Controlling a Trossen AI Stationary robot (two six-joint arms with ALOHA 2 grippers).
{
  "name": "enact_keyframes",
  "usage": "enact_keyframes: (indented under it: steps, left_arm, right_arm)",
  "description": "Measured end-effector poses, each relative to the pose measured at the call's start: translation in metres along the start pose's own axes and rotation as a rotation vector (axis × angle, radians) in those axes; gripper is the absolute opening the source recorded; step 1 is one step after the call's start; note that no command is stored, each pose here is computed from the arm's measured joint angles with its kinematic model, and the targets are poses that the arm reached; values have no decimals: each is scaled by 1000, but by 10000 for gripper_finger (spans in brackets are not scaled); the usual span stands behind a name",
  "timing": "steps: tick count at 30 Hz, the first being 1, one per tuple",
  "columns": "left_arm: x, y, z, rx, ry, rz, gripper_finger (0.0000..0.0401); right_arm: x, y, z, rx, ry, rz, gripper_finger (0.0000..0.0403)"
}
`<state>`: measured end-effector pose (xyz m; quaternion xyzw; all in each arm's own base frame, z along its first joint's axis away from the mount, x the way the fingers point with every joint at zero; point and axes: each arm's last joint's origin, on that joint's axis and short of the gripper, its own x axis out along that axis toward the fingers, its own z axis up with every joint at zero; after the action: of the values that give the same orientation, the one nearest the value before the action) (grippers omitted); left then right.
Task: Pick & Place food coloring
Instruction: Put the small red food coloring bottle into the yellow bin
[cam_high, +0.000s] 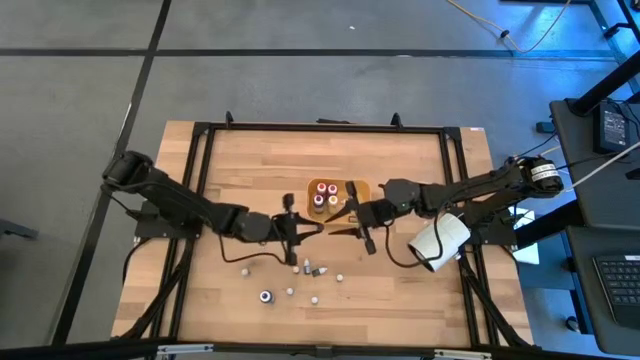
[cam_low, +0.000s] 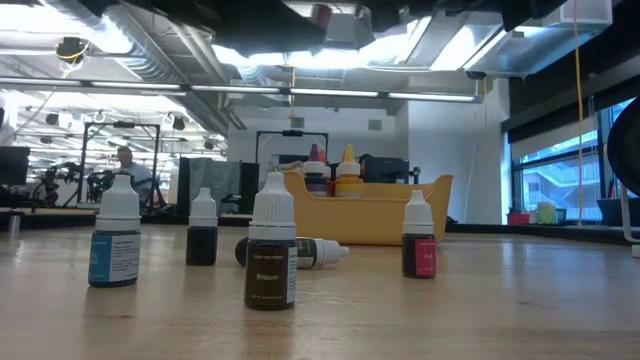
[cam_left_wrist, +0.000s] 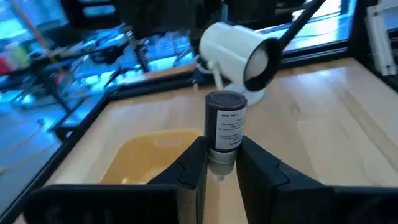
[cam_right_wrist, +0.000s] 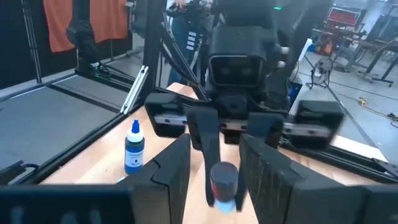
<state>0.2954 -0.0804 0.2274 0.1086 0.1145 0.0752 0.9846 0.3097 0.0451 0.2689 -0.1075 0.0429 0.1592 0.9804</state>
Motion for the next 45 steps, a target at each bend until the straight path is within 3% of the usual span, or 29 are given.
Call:
enact_keyframes:
  steps: [5, 10, 18, 31, 36, 45]
  left_arm:
    - [9, 10, 3, -23, -74, -114, 63]
    - [11, 15, 4, -74, -92, -155, 63]
    - [11, 14, 5, -58, -103, -159, 64]
    - [10, 15, 9, -76, -145, -164, 64]
    - [10, 16, 11, -48, -170, -137, 64]
    - [10, 17, 15, 7, -214, -114, 64]
  right_arm:
    - [0, 1, -1, -43, 10, 11, 141]
    - [0, 1, 0, -46, -2, 7, 158]
    - [1, 1, -1, -44, 10, 10, 207]
    - [1, -1, -2, 10, 30, -66, 211]
    - [1, -1, -2, 10, 29, -67, 196]
    - [1, -1, -1, 7, 18, -66, 124]
